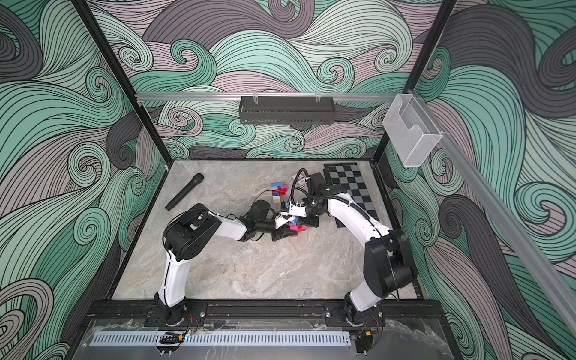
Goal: Assemble the letter p with lego
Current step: Assemble the lego brick with the lego brick.
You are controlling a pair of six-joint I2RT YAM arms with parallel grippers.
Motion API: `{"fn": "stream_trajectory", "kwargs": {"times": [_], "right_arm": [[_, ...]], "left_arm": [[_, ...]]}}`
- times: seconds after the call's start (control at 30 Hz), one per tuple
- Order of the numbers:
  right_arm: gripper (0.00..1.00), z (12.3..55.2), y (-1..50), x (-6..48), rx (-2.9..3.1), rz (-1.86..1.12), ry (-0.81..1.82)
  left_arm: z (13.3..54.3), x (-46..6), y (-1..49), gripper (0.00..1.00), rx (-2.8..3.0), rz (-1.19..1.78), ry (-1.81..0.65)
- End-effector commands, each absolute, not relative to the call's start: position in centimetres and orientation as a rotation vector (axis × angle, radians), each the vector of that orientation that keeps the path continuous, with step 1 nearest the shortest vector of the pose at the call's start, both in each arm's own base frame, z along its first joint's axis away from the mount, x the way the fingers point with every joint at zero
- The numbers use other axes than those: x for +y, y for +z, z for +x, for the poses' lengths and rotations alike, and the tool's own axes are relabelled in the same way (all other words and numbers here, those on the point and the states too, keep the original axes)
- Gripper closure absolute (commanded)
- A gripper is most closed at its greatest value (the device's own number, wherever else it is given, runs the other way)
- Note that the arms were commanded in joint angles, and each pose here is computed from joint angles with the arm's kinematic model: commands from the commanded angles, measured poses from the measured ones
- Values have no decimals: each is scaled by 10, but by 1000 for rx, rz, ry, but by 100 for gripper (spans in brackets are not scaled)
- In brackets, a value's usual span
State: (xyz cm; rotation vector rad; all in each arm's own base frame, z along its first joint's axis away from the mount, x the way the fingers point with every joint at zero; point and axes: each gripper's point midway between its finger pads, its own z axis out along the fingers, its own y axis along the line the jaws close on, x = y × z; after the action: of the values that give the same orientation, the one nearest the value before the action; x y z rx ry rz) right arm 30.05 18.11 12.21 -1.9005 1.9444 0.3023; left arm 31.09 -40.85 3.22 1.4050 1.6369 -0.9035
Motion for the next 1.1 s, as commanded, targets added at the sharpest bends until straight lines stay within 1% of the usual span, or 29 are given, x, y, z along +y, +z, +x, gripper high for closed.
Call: {"fn": "stream_trajectory", "kwargs": {"times": [0.0, 0.63, 1.07], "right_arm": [[73, 309, 129, 203, 1839, -1898, 365], [73, 320, 118, 194, 1838, -1975, 275], [73, 306, 107, 193, 1848, -2034, 357]], "left_arm": [[266, -345, -90, 100, 2174, 1477, -810], [265, -344, -92, 100, 2183, 1490, -817], [264, -344, -93, 100, 2195, 1500, -817]]}}
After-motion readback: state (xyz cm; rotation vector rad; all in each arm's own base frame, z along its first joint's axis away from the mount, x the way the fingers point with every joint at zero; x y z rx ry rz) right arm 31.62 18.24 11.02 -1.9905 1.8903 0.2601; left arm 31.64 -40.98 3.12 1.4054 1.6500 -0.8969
